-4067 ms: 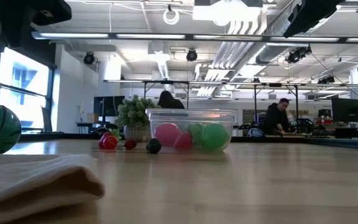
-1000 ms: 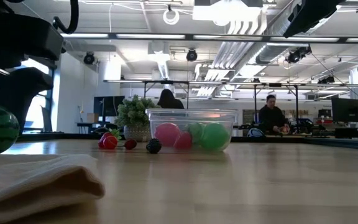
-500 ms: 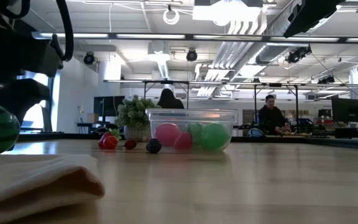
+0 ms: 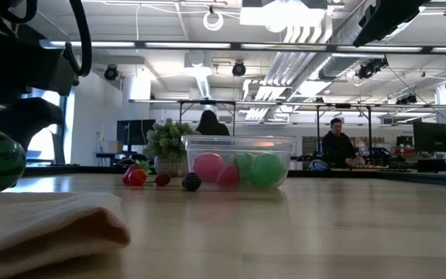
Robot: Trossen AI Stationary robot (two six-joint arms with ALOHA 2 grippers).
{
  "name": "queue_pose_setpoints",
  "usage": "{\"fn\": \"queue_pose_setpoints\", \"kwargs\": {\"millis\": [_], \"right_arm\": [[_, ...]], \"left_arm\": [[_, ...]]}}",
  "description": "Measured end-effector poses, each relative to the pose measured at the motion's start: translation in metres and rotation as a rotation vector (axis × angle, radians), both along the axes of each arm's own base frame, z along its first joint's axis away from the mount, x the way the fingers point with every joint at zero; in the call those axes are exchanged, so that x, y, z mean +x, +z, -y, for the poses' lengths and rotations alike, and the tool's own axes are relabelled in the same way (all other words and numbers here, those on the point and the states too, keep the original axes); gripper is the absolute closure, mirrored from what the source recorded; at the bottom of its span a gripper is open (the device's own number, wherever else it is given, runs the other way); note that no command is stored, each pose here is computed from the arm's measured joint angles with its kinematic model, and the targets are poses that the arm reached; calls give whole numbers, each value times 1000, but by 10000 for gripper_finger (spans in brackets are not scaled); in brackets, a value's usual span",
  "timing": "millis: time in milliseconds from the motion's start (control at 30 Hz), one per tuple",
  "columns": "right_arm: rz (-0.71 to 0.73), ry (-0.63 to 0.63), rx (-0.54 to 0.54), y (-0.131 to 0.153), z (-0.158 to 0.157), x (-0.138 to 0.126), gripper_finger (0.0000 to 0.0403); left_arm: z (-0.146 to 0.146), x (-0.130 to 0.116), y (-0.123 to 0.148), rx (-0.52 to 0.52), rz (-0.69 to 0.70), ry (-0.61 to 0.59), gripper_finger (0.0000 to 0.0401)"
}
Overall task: Pick and placing Produce into tupperware
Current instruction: Put the watermelon into the transparent bin
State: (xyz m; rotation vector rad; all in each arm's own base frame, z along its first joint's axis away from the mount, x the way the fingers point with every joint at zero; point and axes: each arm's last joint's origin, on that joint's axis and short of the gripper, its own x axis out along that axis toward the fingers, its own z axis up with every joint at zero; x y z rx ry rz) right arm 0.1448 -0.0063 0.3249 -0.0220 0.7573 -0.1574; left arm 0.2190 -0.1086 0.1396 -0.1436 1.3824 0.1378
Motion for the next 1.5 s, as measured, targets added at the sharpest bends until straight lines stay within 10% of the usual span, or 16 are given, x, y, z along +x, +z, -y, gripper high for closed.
{"fn": "queue_pose_setpoints", "kwargs": {"millis": [1000, 1500], "right_arm": [[0, 0, 0, 0, 0, 0, 368], [0, 0, 0, 0, 0, 0, 368]], "left_arm": [[3, 8, 3, -7, 95, 11, 112], [0, 44, 64, 382, 326, -19, 108]]}}
